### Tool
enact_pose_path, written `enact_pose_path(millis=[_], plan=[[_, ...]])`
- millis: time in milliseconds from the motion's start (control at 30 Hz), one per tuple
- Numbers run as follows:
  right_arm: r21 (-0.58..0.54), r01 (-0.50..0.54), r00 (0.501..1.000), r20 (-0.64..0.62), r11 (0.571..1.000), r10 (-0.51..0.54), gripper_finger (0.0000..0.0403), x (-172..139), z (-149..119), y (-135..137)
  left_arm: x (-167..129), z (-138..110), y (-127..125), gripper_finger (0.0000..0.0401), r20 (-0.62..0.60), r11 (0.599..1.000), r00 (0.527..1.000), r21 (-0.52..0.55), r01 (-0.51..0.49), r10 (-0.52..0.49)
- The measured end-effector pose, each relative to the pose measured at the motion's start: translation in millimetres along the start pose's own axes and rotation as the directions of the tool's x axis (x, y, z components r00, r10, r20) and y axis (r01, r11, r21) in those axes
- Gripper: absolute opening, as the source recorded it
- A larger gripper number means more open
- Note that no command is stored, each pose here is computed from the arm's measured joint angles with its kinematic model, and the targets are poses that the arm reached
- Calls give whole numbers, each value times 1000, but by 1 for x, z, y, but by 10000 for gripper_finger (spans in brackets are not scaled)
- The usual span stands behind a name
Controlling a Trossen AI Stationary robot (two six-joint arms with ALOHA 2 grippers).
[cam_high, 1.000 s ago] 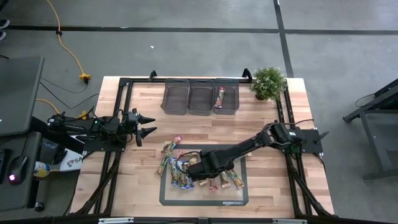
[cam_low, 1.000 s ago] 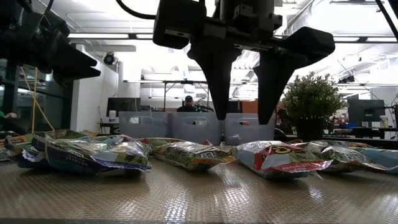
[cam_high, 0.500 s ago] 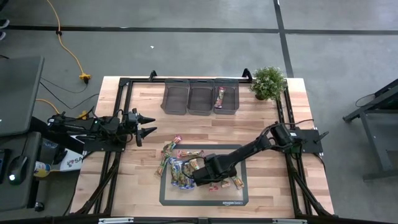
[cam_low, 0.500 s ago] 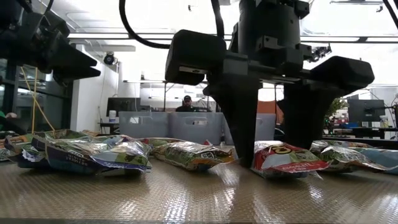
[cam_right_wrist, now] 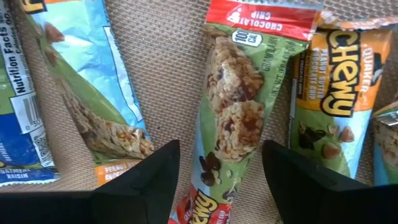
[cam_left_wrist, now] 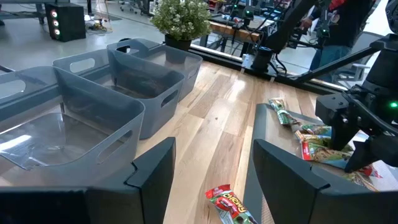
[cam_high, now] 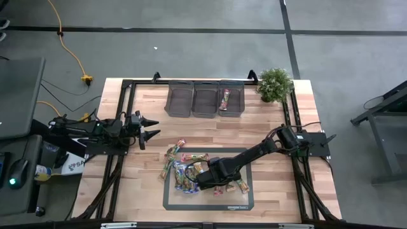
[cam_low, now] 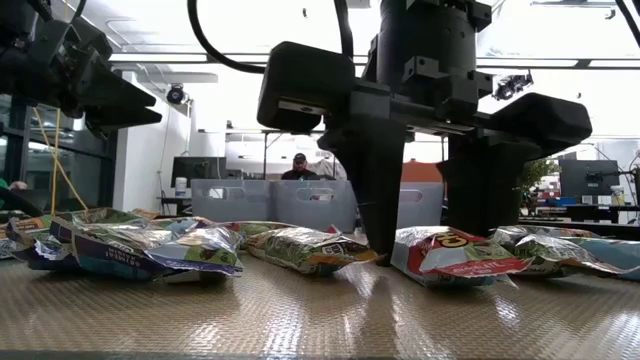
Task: Pick and place Granola Bars by type
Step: Put the red granola bar into the right black bin
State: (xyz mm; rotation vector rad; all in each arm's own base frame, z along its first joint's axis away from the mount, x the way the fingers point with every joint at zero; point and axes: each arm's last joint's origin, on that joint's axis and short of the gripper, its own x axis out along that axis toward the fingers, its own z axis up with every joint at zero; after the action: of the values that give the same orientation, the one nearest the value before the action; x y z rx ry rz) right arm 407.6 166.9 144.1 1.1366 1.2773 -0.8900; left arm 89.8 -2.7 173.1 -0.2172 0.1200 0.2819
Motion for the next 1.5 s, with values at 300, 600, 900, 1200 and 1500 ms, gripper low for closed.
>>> enact_pose_path(millis=[300, 600, 900, 1200, 1500], plan=[[-1, -5, 1000, 0, 1000, 5, 213, 0, 2, 1, 0, 0, 0, 211, 0, 1000, 1000, 0, 0, 0], [0, 2, 1000, 1, 1000, -2, 192, 1, 2, 0, 0, 0, 0, 211, 0, 1000, 1000, 1, 0, 0], [-8, 7, 1000, 4, 1000, -7, 135, 1, 3, 0, 0, 0, 0, 211, 0, 1000, 1000, 0, 0, 0], [-20, 4, 1000, 4, 1000, -4, 100, 1, 3, 0, 0, 0, 0, 211, 0, 1000, 1000, 0, 0, 0], [-27, 3, 1000, 4, 1000, -3, 77, 1, 3, 0, 0, 0, 0, 211, 0, 1000, 1000, 0, 0, 0]])
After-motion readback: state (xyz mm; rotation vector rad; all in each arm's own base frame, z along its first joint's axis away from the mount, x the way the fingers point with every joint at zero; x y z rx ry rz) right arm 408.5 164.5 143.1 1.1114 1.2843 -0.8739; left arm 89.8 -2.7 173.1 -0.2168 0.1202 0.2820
